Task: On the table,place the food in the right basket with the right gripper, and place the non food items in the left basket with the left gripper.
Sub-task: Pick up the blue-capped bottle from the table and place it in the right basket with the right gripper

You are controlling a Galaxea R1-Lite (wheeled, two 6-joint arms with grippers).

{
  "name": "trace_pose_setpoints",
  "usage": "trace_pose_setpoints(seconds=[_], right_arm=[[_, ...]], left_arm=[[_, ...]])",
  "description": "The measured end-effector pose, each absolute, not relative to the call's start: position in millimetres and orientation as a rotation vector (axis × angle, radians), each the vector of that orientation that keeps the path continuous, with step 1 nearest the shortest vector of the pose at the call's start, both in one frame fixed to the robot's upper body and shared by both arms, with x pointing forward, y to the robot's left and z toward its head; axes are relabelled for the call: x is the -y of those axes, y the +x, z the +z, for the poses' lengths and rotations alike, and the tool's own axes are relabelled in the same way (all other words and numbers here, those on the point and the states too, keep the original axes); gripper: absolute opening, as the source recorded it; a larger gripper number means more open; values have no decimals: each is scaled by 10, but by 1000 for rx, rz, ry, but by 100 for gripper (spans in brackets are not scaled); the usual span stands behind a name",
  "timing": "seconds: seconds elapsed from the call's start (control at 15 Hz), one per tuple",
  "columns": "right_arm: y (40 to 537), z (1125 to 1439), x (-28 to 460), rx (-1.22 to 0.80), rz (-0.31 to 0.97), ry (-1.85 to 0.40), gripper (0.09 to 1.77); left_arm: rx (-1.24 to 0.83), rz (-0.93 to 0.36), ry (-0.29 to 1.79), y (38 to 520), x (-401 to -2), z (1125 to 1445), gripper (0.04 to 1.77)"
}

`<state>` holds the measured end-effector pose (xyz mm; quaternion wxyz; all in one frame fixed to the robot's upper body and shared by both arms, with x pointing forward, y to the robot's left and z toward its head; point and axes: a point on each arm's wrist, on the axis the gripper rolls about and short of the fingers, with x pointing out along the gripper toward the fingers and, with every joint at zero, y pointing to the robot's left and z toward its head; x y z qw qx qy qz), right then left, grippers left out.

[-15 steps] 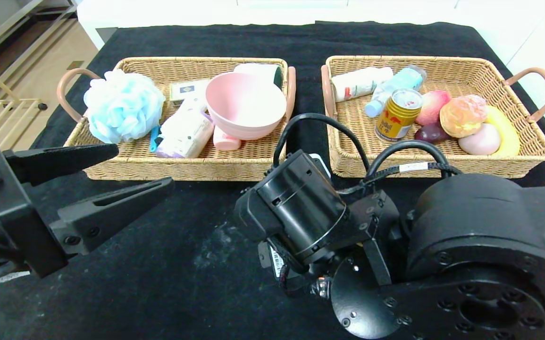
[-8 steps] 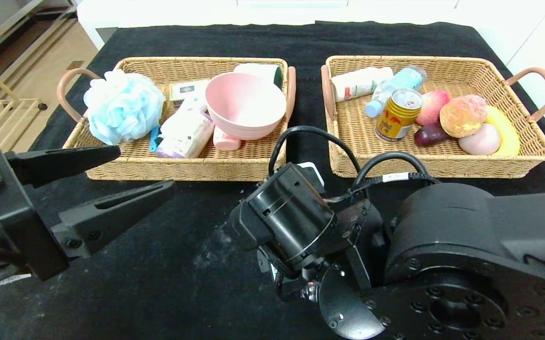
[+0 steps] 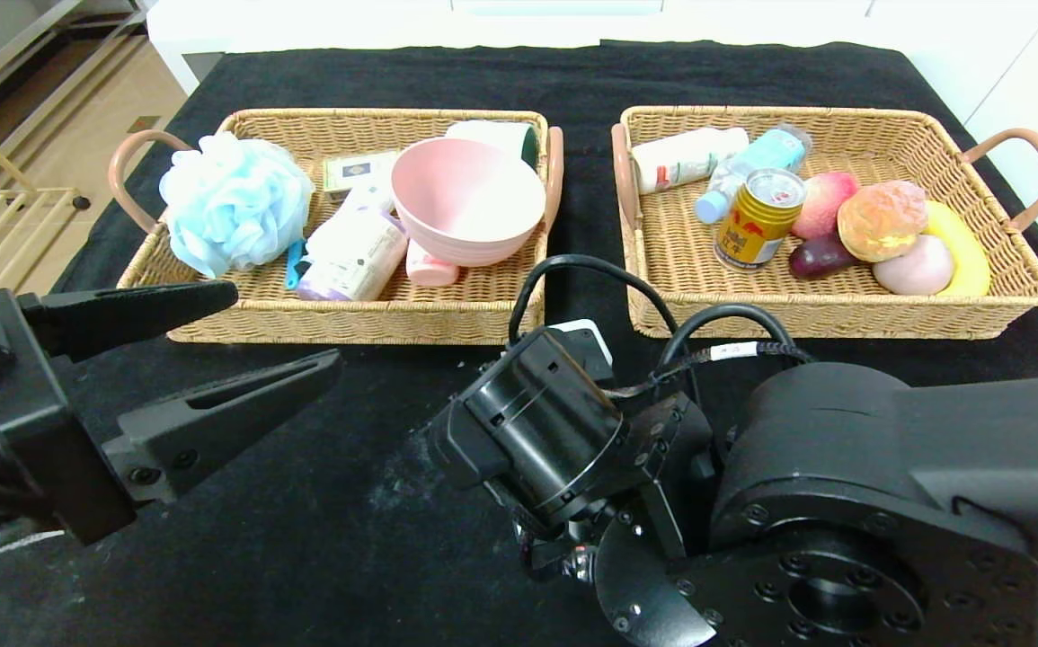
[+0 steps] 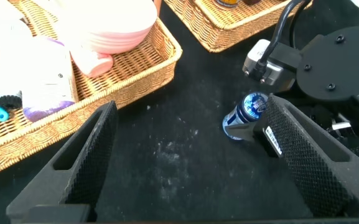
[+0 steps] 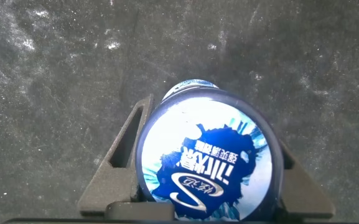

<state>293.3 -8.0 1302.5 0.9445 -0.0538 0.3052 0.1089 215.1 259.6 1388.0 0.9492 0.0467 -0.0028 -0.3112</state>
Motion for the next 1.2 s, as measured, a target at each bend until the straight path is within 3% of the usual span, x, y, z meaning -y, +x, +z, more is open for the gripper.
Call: trace_pose_setpoints(seconds=[0.87, 1.2], right_arm=[[2922, 13009, 91, -627, 219, -115, 88], [2857, 13219, 256, -602, 193, -107, 88]], left_arm=[[5, -660, 99, 2122, -2568, 13866, 172], [23, -668, 94, 2077, -2579, 13894, 172]])
